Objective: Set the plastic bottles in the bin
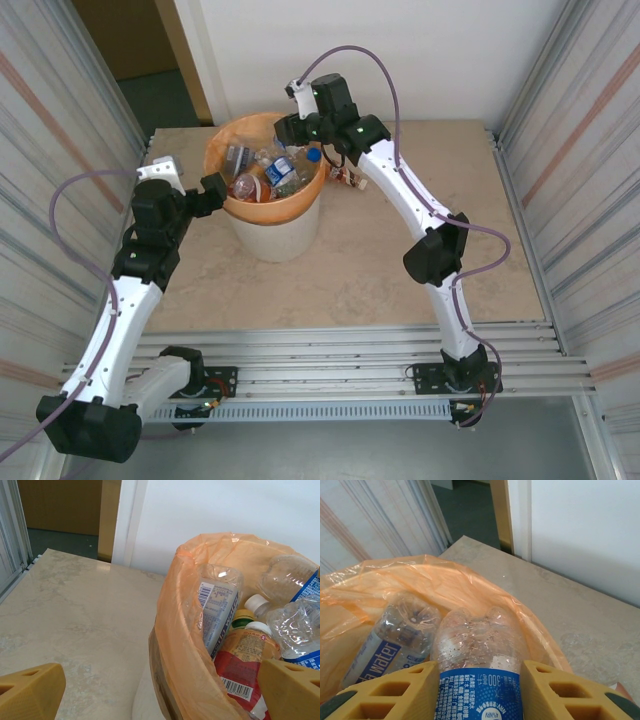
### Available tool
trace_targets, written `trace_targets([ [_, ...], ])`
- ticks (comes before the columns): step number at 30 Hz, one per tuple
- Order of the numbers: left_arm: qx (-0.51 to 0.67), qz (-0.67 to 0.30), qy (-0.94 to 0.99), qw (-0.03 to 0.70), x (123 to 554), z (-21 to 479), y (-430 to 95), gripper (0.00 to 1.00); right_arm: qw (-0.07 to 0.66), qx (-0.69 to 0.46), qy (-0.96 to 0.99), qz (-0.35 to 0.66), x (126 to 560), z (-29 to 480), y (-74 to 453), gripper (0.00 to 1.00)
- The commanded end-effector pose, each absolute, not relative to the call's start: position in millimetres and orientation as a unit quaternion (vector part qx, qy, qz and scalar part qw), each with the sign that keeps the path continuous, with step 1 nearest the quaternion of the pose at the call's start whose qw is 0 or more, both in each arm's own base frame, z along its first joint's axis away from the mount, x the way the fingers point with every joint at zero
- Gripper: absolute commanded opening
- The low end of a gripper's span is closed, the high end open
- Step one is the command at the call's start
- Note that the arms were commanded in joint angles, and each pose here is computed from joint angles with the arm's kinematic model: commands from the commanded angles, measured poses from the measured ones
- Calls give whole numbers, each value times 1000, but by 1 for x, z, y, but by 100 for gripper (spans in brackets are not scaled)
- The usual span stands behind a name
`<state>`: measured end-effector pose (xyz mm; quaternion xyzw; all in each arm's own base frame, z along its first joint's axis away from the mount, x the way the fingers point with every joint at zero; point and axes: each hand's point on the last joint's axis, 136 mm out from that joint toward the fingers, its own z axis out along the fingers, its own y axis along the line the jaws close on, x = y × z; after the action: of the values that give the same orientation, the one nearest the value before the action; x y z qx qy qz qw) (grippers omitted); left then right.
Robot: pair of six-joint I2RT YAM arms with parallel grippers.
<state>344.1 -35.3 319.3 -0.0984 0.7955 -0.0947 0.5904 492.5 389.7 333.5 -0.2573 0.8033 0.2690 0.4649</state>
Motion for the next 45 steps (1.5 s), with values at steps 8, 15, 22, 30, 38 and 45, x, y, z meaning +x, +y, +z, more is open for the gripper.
trace_targets([
  [8, -104, -98, 781, 608, 337, 334, -31, 98, 512, -250, 786, 241, 483, 384, 367, 57],
  [15, -104, -99, 777, 613, 334, 339, -30, 99, 546, -224, 777, 219, 480, 422, 333, 65],
  [22, -107, -96, 774, 616, 331, 342, -28, 99, 514, -168, 811, 226, 500, 402, 279, 73],
  [30, -113, -91, 774, 616, 329, 341, -25, 99, 410, -141, 871, 233, 533, 315, 229, 84],
  [38, -117, -86, 776, 614, 329, 338, -23, 99, 327, -167, 907, 207, 557, 211, 215, 90],
  [45, -120, -77, 776, 614, 329, 335, -19, 99, 290, -203, 915, 194, 565, 150, 222, 93],
])
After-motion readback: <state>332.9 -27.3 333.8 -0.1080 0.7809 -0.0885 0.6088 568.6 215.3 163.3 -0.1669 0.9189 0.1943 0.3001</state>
